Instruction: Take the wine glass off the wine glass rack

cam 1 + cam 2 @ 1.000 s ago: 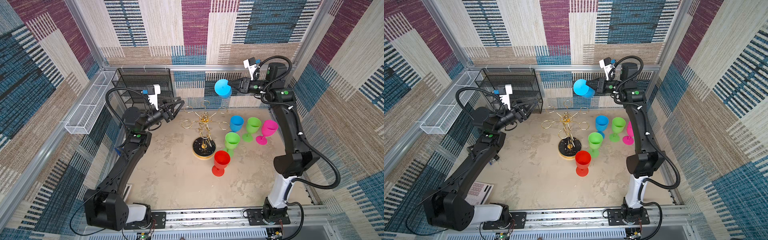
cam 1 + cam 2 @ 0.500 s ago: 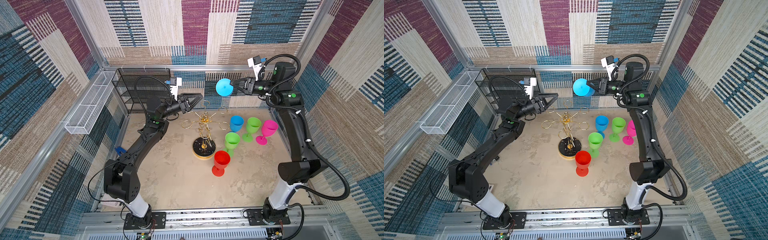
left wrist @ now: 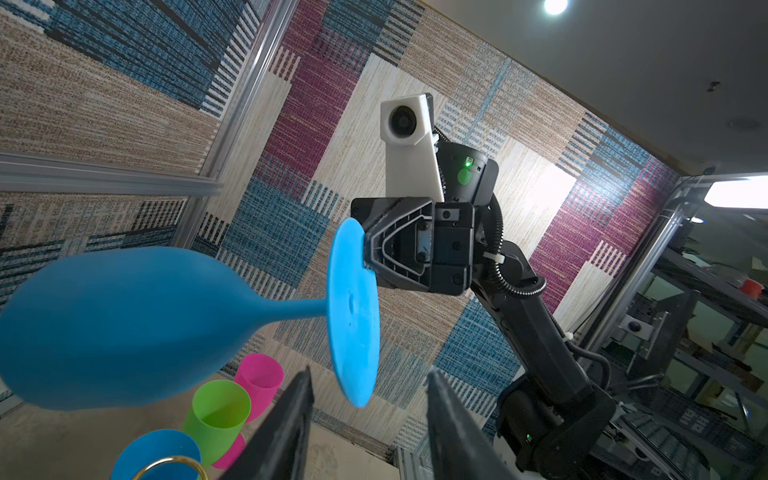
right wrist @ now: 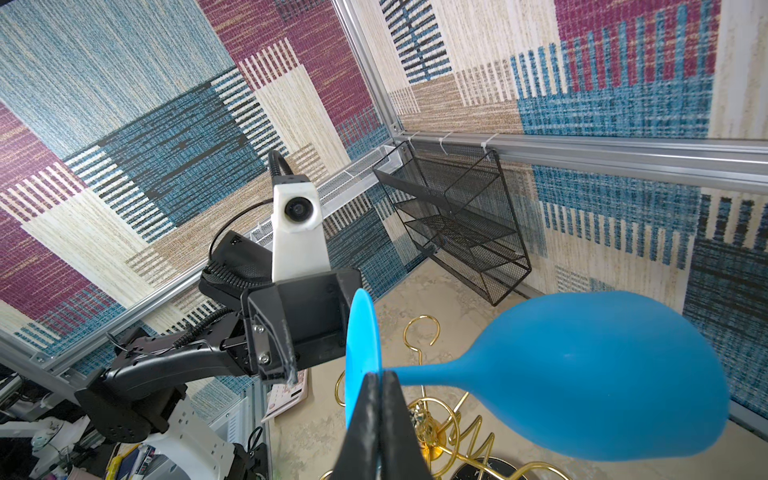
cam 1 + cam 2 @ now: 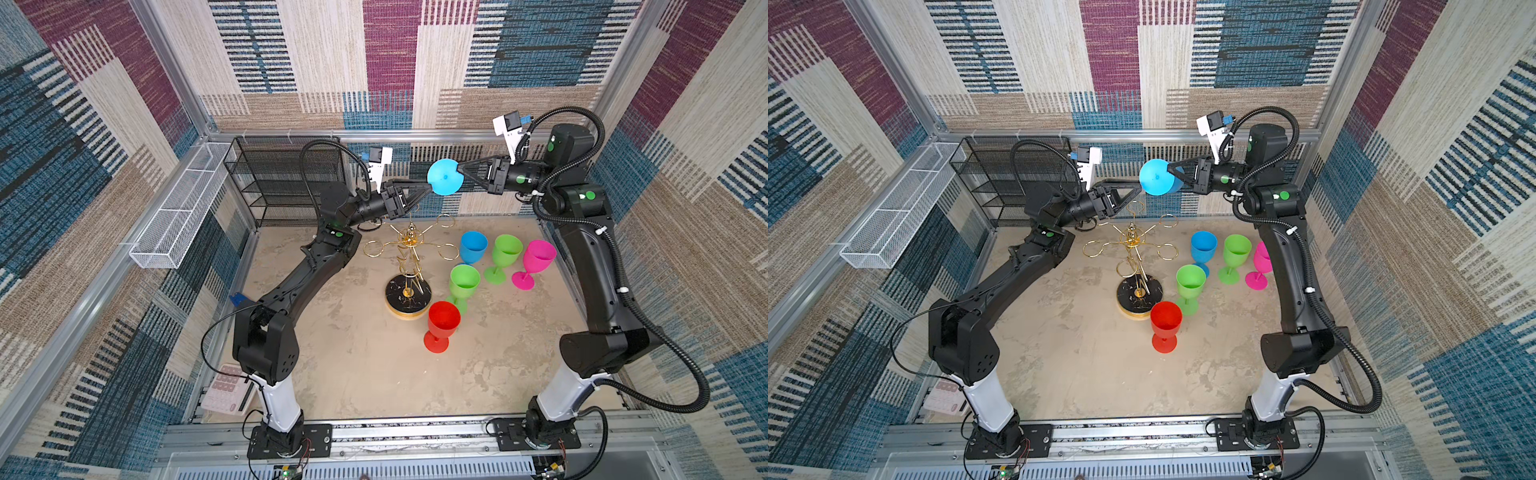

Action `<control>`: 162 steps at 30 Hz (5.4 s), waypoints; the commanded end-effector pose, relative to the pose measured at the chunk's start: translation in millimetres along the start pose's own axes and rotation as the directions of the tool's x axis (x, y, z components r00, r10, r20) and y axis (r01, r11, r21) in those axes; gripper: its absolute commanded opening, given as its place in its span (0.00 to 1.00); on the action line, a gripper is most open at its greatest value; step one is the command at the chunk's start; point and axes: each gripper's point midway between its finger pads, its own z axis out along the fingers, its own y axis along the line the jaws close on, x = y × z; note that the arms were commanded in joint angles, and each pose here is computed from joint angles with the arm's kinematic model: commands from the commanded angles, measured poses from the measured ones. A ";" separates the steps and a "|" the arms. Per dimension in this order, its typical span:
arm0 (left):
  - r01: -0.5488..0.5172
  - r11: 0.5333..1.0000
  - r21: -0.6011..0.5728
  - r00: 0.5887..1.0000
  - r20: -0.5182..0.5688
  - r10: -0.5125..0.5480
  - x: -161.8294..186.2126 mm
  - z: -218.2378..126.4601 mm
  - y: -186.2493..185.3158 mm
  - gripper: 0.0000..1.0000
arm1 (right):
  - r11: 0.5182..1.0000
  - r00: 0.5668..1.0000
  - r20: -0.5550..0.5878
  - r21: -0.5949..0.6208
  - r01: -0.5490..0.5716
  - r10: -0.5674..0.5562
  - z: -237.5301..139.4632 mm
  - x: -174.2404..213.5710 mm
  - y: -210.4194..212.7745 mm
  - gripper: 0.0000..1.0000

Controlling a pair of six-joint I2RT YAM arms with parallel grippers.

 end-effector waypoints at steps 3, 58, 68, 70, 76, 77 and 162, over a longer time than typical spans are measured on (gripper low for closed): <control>-0.006 1.000 0.022 1.000 0.010 0.005 -2.3 7.1 -4.1 0.46 | 0.999 0.999 0.008 -0.016 0.037 -0.037 2.5 -1.2 8.4 0.00; 0.425 0.903 0.067 0.898 -0.160 -0.411 -25.7 -56.9 -75.8 0.00 | 0.639 0.663 0.081 0.374 0.672 -0.745 18.5 47.8 46.0 0.99; 0.441 0.897 0.039 0.888 -0.165 -0.429 -20.1 -73.6 -83.5 0.00 | 0.631 0.653 0.057 0.330 0.702 -0.755 55.6 61.4 35.4 0.99; 0.442 0.896 0.038 0.887 -0.165 -0.431 -20.1 -75.8 -85.1 0.00 | 0.633 0.652 0.054 0.318 0.706 -0.756 63.7 64.8 34.9 0.99; 0.448 0.893 0.040 0.885 -0.161 -0.437 -22.3 -81.7 -91.3 0.00 | 0.643 0.661 0.051 0.301 0.705 -0.748 83.2 69.8 30.0 0.99; 0.452 0.891 0.042 0.883 -0.161 -0.441 -21.7 -82.3 -92.3 0.00 | 0.643 0.660 0.053 0.300 0.705 -0.749 85.4 69.5 30.4 0.99; -0.944 0.279 -0.178 0.317 -0.247 0.916 35.2 -184.9 -71.9 0.45 | 0.948 0.784 -0.598 0.126 0.294 -0.164 101.2 215.6 86.3 0.34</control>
